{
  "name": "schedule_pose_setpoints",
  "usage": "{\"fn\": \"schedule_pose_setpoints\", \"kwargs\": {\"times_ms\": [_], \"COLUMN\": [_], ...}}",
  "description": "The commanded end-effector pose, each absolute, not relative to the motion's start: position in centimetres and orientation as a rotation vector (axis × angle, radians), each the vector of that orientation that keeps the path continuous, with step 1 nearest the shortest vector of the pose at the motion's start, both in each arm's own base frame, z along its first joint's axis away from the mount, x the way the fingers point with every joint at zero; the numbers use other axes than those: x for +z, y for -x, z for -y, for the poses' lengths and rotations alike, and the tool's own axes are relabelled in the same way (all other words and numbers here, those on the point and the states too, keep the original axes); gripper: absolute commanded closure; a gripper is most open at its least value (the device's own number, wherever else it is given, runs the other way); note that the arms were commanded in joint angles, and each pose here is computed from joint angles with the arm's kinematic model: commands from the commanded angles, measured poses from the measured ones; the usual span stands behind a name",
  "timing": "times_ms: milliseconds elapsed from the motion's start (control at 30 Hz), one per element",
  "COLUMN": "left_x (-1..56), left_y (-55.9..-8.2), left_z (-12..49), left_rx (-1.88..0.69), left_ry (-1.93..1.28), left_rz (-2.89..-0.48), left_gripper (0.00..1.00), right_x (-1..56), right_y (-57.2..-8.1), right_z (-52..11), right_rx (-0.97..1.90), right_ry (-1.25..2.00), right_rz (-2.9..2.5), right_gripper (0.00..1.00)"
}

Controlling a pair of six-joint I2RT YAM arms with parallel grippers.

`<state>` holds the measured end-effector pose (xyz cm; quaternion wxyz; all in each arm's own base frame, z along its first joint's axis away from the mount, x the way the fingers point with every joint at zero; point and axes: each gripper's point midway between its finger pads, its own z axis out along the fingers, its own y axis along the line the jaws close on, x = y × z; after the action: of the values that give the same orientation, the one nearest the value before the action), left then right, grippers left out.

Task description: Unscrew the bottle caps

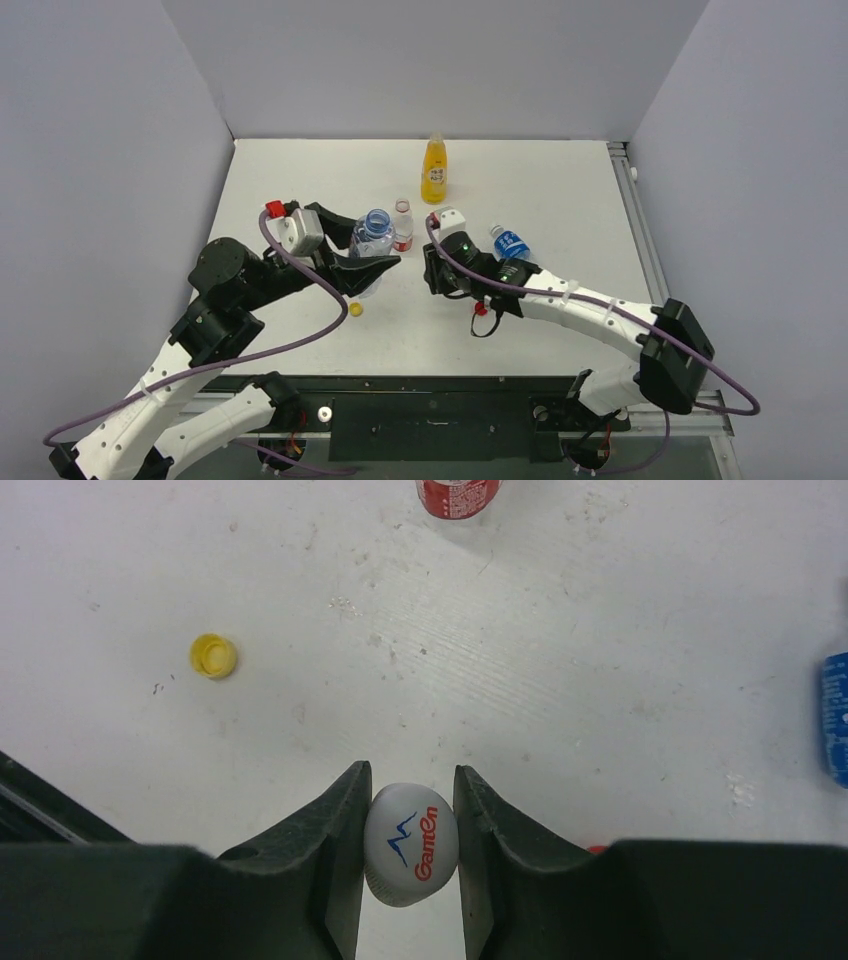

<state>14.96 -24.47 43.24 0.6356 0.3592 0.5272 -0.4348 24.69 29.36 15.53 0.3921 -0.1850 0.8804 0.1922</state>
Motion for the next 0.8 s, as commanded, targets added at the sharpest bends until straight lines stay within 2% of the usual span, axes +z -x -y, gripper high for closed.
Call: {"fn": "schedule_pose_setpoints", "kwargs": {"times_ms": [0,267,433,500,667,767], "left_x": [44.0,44.3,44.8,44.9,44.7,44.6], "left_y": [-16.1,-17.1,-17.4,-17.4,-17.7,-17.9], "left_z": [23.5,22.6,22.6,22.7,22.9,23.0], "left_rx": [-0.963,-0.948,-0.957,-0.962,-0.968,-0.968], "left_ry": [-0.733,-0.662,-0.644,-0.640,-0.640,-0.644], "left_rz": [-1.224,-1.256,-1.252,-1.249,-1.255,-1.257], "left_gripper": [1.00,1.00,1.00,1.00,1.00,1.00], "right_x": [15.3,7.1,5.2,5.2,6.7,10.2], "right_y": [-26.8,-25.6,-25.2,-24.9,-24.0,-24.1], "right_z": [-32.8,-36.0,-36.5,-36.6,-37.3,-36.9], "right_rx": [0.494,0.345,0.356,0.386,0.483,0.529], "right_ry": [0.403,0.523,0.522,0.523,0.532,0.505], "right_rz": [-2.123,-2.184,-2.201,-2.205,-2.205,-2.159], "right_gripper": [0.90,0.77,0.72,0.64,0.31,0.25]}}
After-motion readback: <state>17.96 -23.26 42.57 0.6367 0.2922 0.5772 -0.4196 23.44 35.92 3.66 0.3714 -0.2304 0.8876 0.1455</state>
